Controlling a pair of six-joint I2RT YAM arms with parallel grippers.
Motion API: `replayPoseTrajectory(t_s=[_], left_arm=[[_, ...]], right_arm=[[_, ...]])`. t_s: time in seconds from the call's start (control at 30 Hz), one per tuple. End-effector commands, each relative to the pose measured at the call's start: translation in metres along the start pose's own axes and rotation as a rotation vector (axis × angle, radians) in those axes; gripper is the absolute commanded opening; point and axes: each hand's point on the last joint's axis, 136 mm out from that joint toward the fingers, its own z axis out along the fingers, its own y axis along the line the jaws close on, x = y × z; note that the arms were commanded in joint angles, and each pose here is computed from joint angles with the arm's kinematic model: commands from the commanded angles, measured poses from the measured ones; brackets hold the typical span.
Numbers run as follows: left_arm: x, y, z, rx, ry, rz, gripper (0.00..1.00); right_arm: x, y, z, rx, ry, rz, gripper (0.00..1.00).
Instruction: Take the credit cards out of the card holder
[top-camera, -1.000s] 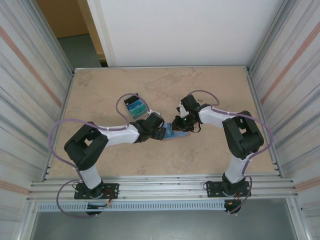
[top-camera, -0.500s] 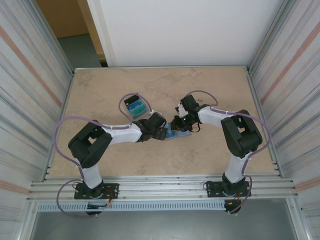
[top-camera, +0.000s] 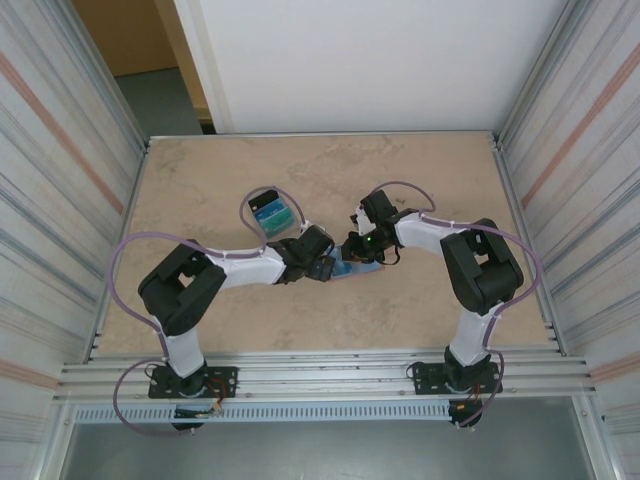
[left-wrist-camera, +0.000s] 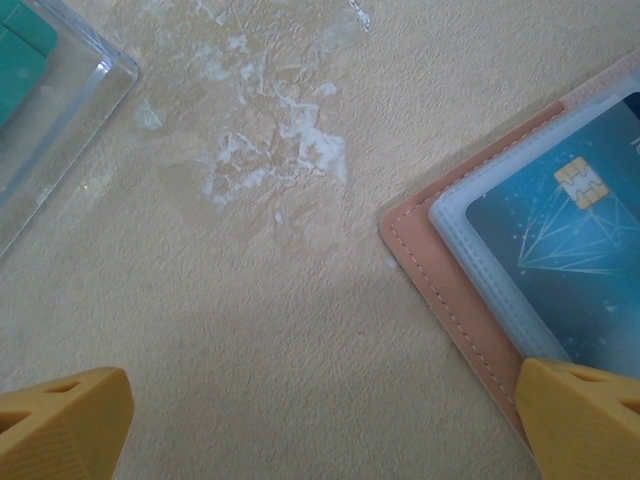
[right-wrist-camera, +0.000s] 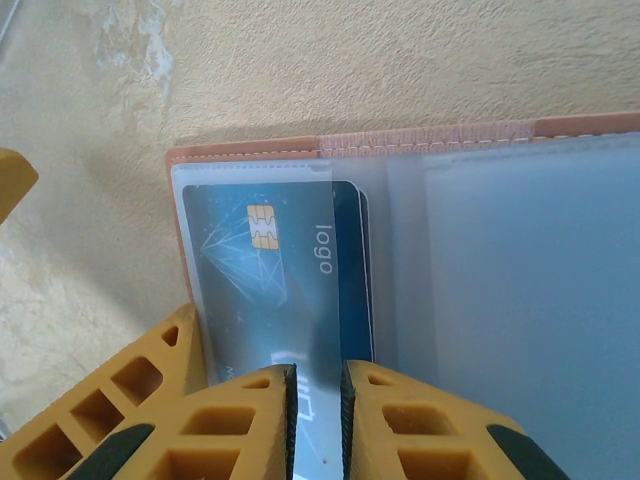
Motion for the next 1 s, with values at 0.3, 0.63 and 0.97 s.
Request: replayPoseTrajectory(t_s=[0.3,0.63,0.97], left_arm=[[0.003,0.004,0.001,-0.042,0.022,0.036,0.99],[0.003,0.005,0.0,-0.046,0.024,0.04,0.99],[0.002,0.004,0.002,-0.047,0.029,0.046,0.99]], right_arm=[[0.001,-0.011,-0.01,0.025,-0.022,0.018,0.2],[0.006,-0.013,0.002,0.001,0.012,0.03,0.2],[0.012,-0.011,0.008,-0.016,0.039,0.031,0.2]])
